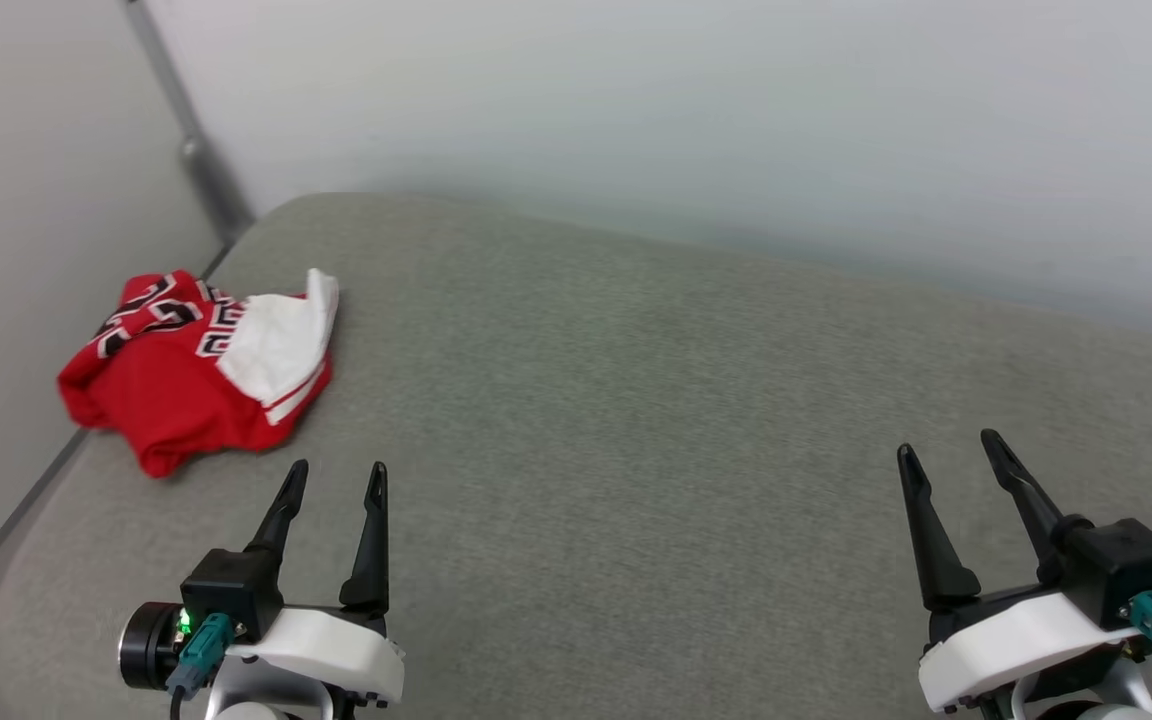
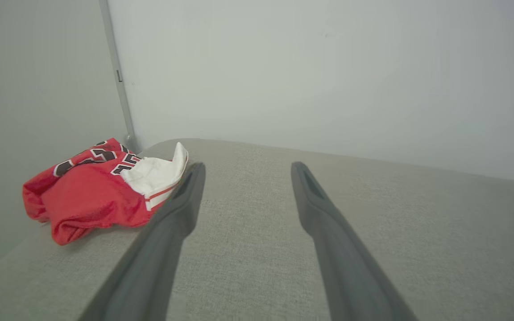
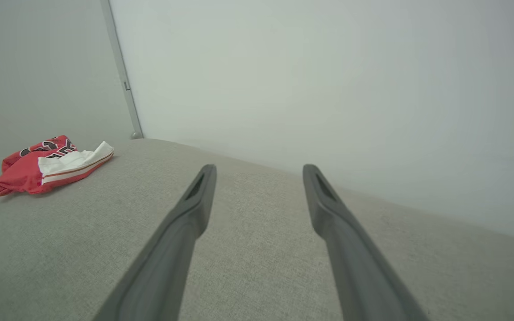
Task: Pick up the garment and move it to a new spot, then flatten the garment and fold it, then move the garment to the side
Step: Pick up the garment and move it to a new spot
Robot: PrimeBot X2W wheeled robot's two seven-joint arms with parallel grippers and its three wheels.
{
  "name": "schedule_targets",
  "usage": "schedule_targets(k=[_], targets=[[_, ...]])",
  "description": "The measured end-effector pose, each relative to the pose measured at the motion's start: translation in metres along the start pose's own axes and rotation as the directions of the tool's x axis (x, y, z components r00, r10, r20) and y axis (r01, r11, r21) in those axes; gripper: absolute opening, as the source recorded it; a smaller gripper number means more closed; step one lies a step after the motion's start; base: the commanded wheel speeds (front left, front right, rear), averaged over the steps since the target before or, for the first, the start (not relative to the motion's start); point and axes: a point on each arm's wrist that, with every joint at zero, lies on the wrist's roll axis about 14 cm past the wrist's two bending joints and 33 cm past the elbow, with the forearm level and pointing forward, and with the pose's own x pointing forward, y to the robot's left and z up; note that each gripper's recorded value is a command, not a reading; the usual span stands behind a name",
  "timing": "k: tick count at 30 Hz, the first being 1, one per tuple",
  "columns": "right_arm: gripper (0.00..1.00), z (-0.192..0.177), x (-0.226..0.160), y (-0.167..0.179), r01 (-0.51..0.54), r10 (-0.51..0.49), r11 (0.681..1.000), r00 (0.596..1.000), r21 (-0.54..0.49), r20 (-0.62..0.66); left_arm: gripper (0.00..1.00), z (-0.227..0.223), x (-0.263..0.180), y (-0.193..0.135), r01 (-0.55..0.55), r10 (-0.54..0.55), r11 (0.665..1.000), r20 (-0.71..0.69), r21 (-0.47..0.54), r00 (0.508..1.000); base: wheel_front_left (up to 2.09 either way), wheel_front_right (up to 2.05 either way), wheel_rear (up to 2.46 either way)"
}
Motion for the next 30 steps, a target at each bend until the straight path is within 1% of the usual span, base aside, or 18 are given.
schedule_targets(k=[9, 16, 21, 30], targets=[[1.0, -0.004, 0.025, 0.045, -0.144, 0.144, 0.989, 0.99, 0.013, -0.003, 1.0, 0.008, -0.028, 0.043, -0.136, 0.136, 0.99, 0.012, 0.023, 0.991, 0.0, 0.0, 0.0], [1.0, -0.006, 0.037, 0.067, -0.211, 0.212, 0.977, 0.977, 0.023, -0.002, 1.0, 0.012, -0.046, 0.064, -0.21, 0.21, 0.977, 0.018, 0.034, 0.978, 0.0, 0.0, 0.0], [1.0, -0.006, 0.043, 0.076, -0.239, 0.239, 0.971, 0.971, 0.031, 0.005, 1.0, 0.013, -0.05, 0.072, -0.238, 0.237, 0.97, 0.018, 0.043, 0.971, 0.0, 0.0, 0.0], [1.0, -0.008, 0.047, 0.078, -0.246, 0.246, 0.969, 0.969, 0.037, 0.0, 1.0, 0.011, -0.048, 0.077, -0.248, 0.248, 0.967, 0.007, 0.056, 0.969, 0.0, 0.0, 0.0]])
